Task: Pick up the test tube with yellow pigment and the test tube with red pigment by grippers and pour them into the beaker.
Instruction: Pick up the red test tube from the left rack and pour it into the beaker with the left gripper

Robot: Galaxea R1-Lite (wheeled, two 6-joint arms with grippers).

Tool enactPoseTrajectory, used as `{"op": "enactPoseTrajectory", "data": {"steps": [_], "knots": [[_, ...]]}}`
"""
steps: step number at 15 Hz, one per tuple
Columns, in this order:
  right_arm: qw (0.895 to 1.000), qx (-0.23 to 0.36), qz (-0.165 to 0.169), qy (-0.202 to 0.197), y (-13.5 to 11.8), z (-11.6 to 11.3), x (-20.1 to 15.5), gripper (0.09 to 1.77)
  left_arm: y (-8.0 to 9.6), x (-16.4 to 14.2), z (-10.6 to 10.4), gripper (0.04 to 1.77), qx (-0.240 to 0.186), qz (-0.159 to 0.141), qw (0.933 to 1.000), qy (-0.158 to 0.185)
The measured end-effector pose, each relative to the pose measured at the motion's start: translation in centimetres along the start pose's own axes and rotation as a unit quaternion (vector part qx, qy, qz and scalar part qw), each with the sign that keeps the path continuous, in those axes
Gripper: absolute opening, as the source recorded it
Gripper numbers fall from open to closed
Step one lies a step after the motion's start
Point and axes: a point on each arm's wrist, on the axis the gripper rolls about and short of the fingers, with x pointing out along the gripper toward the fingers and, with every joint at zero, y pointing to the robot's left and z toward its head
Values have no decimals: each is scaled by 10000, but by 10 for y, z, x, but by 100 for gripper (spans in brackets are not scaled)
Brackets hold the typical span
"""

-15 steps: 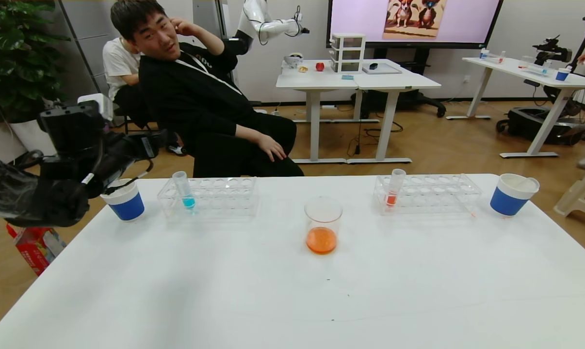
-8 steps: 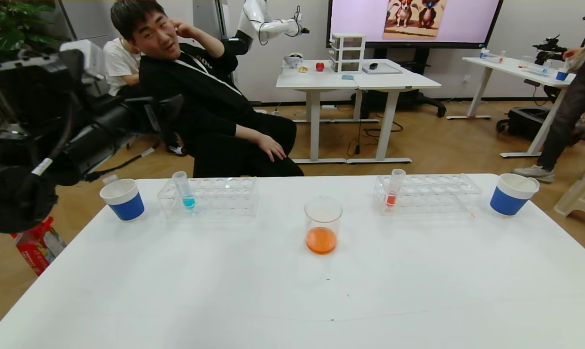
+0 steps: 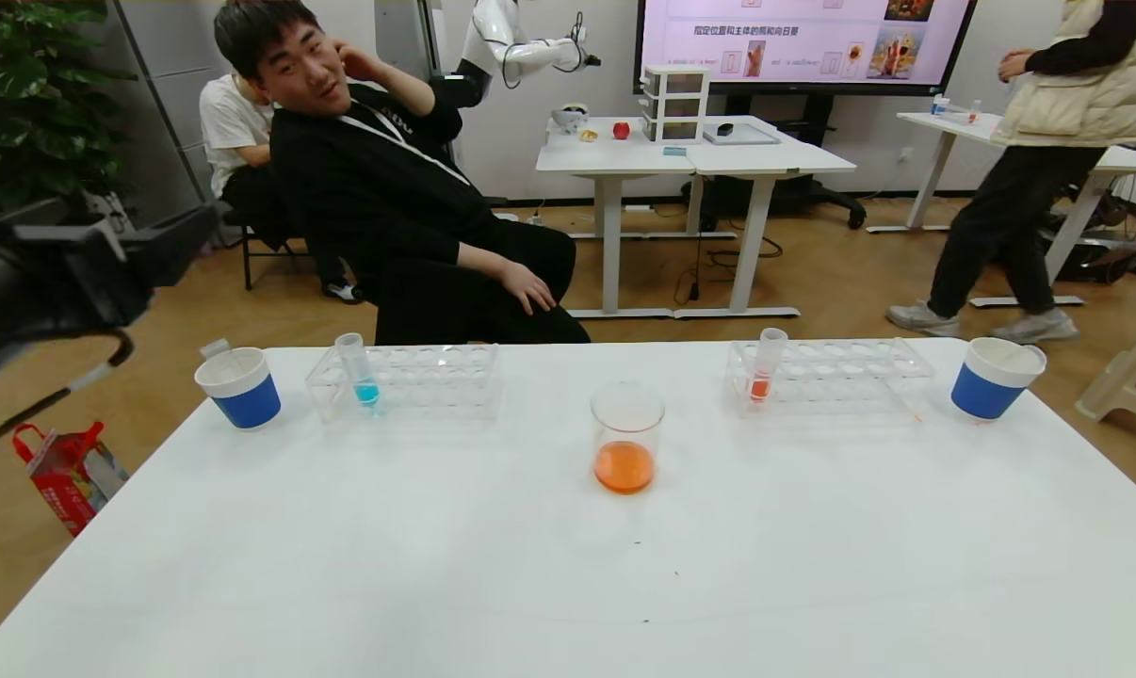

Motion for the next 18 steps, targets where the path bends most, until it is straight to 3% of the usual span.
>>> {"op": "enactPoseTrajectory", "data": {"steps": [7,12,14,17,18], "knots": [[10000,0,3,0,0,0,0,173,19,-117,-3,175,71,334,9974,-635],[10000,-2,3,0,0,0,0,173,25,-202,-23,175,86,474,9984,-311],[10000,-2,3,0,0,0,0,173,27,-226,-24,175,42,550,9963,-661],[10000,-2,2,0,0,0,0,173,24,-251,-45,175,105,214,9938,-1089],[10000,0,5,0,0,0,0,173,23,-253,-58,175,123,122,9940,-1079]]}}
